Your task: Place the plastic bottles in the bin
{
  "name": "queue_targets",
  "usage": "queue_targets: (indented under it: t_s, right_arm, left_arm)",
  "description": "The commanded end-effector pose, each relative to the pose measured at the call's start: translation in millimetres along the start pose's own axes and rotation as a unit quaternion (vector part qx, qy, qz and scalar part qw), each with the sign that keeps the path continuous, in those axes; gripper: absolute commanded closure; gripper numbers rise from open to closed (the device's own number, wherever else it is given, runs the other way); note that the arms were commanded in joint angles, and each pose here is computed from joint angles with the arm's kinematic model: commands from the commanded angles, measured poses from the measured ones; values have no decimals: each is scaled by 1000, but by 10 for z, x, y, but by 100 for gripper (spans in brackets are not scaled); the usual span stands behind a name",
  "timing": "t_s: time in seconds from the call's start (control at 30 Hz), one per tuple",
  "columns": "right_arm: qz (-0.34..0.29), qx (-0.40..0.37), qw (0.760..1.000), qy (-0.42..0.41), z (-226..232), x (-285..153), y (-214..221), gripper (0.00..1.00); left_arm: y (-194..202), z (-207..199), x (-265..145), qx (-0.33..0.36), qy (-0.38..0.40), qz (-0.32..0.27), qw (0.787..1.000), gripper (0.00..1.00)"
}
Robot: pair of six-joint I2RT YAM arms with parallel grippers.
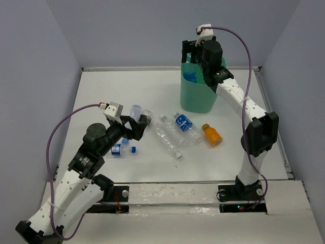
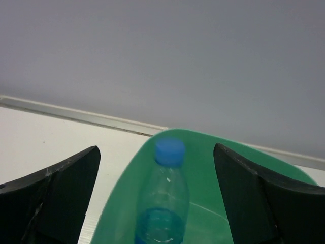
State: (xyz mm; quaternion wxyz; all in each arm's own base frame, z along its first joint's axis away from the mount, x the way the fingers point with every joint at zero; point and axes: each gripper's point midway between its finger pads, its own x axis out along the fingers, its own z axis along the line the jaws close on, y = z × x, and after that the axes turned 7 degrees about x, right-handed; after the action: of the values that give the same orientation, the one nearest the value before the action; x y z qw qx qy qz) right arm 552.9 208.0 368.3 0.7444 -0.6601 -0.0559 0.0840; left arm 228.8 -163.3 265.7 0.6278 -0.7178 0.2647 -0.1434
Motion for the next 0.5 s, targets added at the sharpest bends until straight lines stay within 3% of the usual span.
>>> queue_targets:
  t_s: [0.0,0.07,0.17,0.2,0.23,0.3,0.33,0.47]
  right_arm:
    - [-107,22,994,-16,16,-470,-933,1]
    - [-111,33,993,-33,35,-770,-1120,3]
    - [-26,80,994,-63,52,-1215,-555,19]
    - [-48,84,992,-77,76,-1393,-776,23]
    - [13,102,992,-75,40,-1475,-190,26]
    - [50,119,990,-64,-60,-1730,240,35]
    - [95,130,986,-41,-188,-1951,702,37]
    - [215,129,968,22,-480,-2424,1689,35]
  left_arm:
    - [-195,45,21,-2,-18,-17,1000,1]
    - [-172,44,39,-2,-16,-12,1000,1]
    - [-143,50,51,-3,-17,-7,1000,2]
    - [-147,48,52,-6,-17,-7,1000,2]
    - [-130,51,57,-7,-18,-5,1000,2]
    - [-75,43,84,-22,-17,5,1000,2]
    - [14,43,127,-32,-17,21,999,2]
    - [267,48,252,-79,-28,70,994,5]
